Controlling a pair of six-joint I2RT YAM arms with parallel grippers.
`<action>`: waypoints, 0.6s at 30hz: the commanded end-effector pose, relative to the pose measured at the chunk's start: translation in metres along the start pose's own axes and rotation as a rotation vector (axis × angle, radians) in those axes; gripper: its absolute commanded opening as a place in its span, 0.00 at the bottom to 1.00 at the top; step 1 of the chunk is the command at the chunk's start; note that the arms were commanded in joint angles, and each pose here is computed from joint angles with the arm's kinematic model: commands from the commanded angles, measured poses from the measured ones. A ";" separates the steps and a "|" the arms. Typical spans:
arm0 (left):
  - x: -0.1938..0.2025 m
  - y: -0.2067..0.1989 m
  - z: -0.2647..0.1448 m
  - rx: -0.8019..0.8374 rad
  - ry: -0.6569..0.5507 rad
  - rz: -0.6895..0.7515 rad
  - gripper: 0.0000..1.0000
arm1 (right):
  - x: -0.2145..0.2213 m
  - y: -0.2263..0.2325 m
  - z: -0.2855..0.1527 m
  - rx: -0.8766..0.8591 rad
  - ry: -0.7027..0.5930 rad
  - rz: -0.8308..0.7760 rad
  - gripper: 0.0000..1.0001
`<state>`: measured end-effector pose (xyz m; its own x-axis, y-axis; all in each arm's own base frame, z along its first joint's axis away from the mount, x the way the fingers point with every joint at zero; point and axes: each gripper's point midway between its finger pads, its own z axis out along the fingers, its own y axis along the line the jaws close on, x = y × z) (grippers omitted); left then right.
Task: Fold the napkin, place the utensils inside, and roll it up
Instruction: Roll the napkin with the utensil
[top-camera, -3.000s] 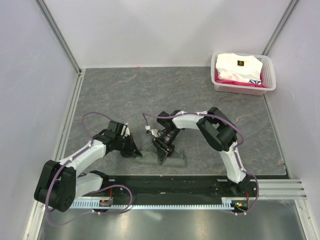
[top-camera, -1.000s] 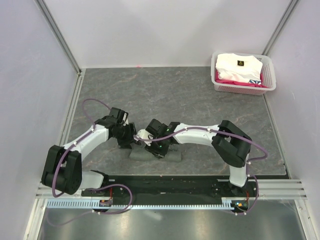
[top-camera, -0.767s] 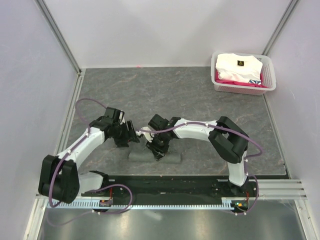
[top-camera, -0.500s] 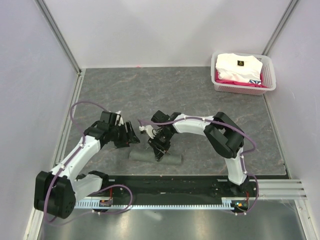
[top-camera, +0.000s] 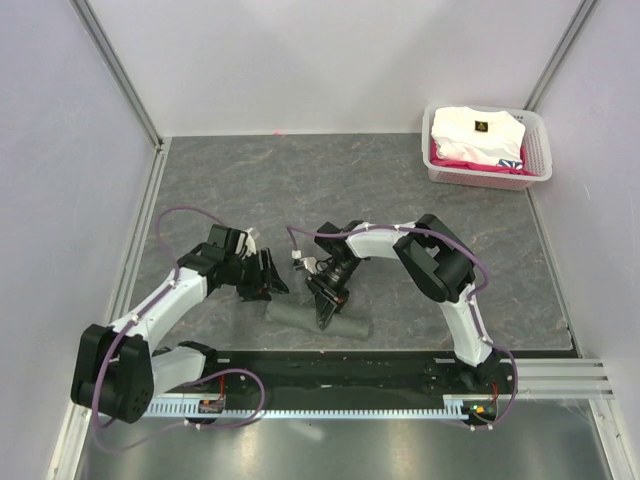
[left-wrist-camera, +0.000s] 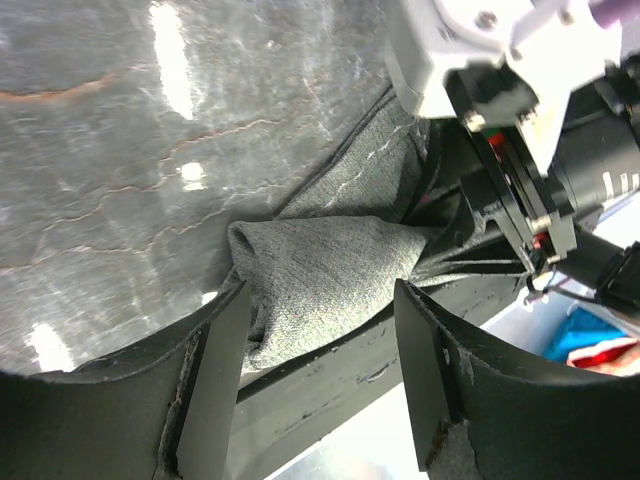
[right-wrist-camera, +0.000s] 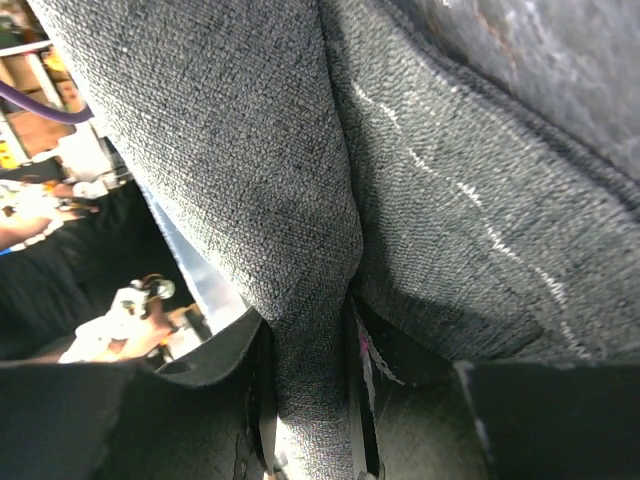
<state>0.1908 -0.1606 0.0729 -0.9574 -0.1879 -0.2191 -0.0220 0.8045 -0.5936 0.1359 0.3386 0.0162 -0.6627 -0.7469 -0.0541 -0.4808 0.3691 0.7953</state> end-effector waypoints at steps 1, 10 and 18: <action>0.005 -0.005 0.008 0.042 0.036 0.051 0.66 | 0.019 -0.053 0.012 0.142 0.076 0.027 0.35; 0.020 0.004 0.028 0.006 0.140 0.056 0.44 | 0.013 -0.061 0.008 0.119 0.058 0.048 0.35; 0.021 0.013 0.036 -0.031 0.178 0.047 0.06 | -0.013 -0.067 -0.014 0.222 -0.041 0.022 0.53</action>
<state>0.1740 -0.1732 0.0341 -0.9932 -0.0887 -0.0748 -0.0310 0.8241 -0.5656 0.1394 0.3339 0.0200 -0.7039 -0.7088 0.0457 -0.3492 0.4013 0.8468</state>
